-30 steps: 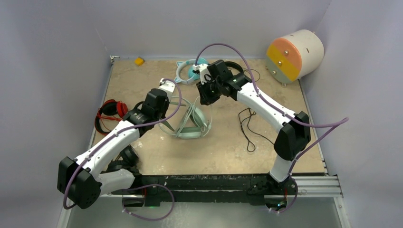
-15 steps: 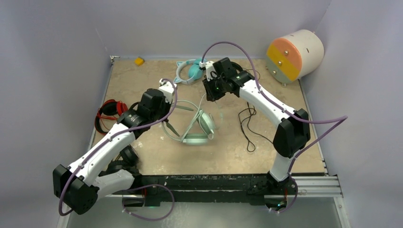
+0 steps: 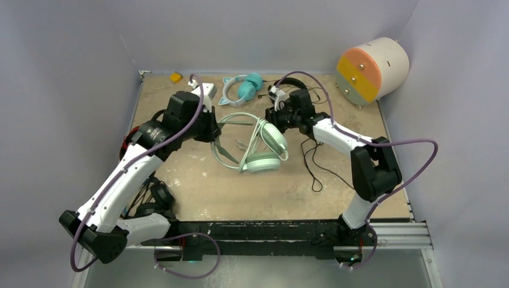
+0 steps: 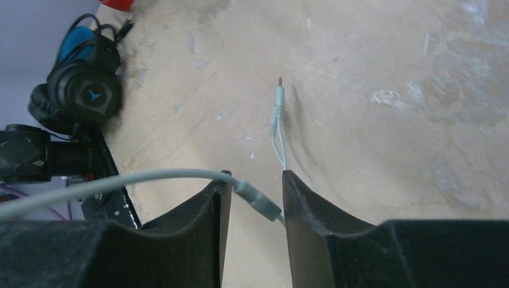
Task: Wrap the headphones
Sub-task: Wrap the headphones cable around the headphones.
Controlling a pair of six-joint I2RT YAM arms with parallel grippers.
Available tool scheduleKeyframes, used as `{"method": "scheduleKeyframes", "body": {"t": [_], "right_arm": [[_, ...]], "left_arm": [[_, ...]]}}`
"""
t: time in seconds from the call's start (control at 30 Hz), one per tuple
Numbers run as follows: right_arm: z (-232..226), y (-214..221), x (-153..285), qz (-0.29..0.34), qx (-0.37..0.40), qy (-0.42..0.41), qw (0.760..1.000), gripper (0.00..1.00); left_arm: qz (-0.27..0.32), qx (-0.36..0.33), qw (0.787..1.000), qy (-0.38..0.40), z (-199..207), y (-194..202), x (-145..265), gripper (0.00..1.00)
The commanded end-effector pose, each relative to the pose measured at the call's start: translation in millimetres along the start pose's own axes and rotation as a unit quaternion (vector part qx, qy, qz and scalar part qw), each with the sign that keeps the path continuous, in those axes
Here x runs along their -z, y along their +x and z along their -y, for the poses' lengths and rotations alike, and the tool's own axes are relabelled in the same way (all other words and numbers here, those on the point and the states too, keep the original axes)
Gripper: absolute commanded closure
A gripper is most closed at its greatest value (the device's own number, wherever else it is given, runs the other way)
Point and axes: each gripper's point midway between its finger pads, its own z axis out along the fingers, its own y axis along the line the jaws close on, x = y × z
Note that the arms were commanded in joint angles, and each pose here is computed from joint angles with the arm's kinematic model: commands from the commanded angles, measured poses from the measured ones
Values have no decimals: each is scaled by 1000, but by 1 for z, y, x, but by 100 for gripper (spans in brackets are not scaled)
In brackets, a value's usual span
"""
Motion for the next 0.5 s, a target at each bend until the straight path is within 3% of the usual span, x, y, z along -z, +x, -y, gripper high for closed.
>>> {"method": "scheduleKeyframes", "body": {"t": [0.0, 0.1, 0.47], "right_arm": [[-34, -41, 10, 94, 61, -63, 992, 57], [-39, -45, 13, 122, 75, -72, 987, 49], [-48, -47, 25, 201, 85, -88, 972, 46]], "left_arm": [[59, 68, 992, 92, 47, -48, 48, 100], [55, 83, 991, 90, 50, -56, 58, 100], [93, 141, 982, 81, 55, -89, 73, 100]]}}
